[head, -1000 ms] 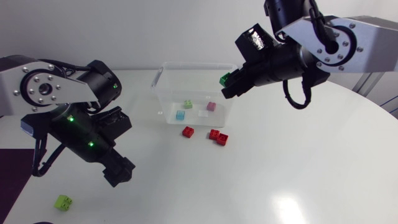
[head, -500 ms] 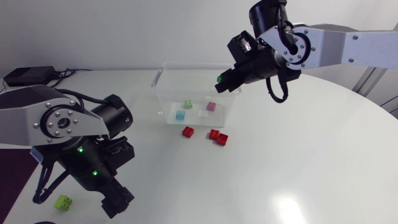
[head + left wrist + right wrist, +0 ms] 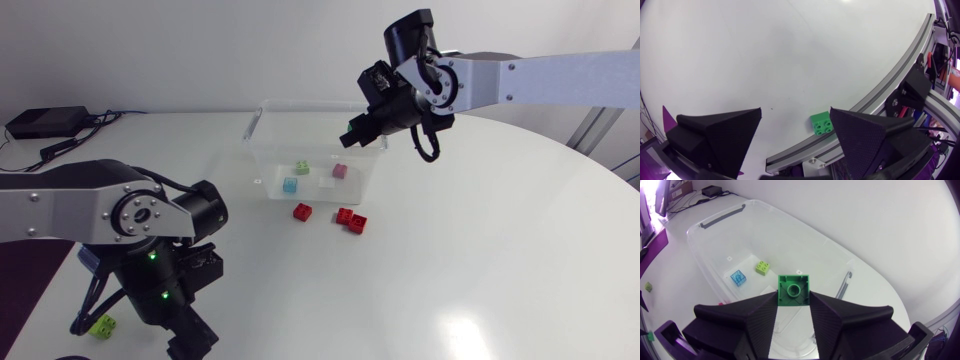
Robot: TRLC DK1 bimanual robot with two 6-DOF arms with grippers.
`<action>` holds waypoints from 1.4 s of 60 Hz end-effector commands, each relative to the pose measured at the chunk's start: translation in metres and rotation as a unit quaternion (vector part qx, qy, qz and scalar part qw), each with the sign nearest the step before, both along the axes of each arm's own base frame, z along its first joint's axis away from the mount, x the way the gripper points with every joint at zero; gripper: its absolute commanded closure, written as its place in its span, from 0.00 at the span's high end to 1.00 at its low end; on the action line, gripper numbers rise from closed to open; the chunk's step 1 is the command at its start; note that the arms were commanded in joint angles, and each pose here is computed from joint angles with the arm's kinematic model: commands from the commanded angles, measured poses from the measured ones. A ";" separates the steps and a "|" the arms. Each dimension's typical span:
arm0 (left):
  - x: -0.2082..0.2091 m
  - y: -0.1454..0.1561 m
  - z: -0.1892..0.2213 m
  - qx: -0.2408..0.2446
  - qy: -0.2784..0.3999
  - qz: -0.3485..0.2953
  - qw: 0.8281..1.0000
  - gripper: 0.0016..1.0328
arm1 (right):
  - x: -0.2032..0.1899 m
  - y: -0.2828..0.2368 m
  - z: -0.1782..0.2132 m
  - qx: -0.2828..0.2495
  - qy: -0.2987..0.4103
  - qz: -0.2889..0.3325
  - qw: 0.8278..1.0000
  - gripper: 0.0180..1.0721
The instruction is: Place the duplo bricks in the container
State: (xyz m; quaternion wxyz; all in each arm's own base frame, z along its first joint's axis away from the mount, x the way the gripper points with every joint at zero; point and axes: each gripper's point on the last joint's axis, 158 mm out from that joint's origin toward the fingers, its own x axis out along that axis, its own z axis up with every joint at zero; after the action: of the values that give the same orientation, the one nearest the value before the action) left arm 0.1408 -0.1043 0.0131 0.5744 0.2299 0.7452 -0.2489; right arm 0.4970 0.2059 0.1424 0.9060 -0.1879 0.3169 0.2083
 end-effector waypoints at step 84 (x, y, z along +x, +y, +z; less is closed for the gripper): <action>-0.075 0.011 -0.049 0.131 0.174 -0.011 0.976 0.70 | 0.040 -0.024 -0.021 -0.005 0.002 -0.063 0.998 0.96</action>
State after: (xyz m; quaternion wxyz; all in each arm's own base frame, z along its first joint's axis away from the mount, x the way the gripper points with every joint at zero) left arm 0.0724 -0.1042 -0.0337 0.4121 0.2735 0.8410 -0.2190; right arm 0.5415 0.1913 0.1293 0.9163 -0.1809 0.3202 0.1586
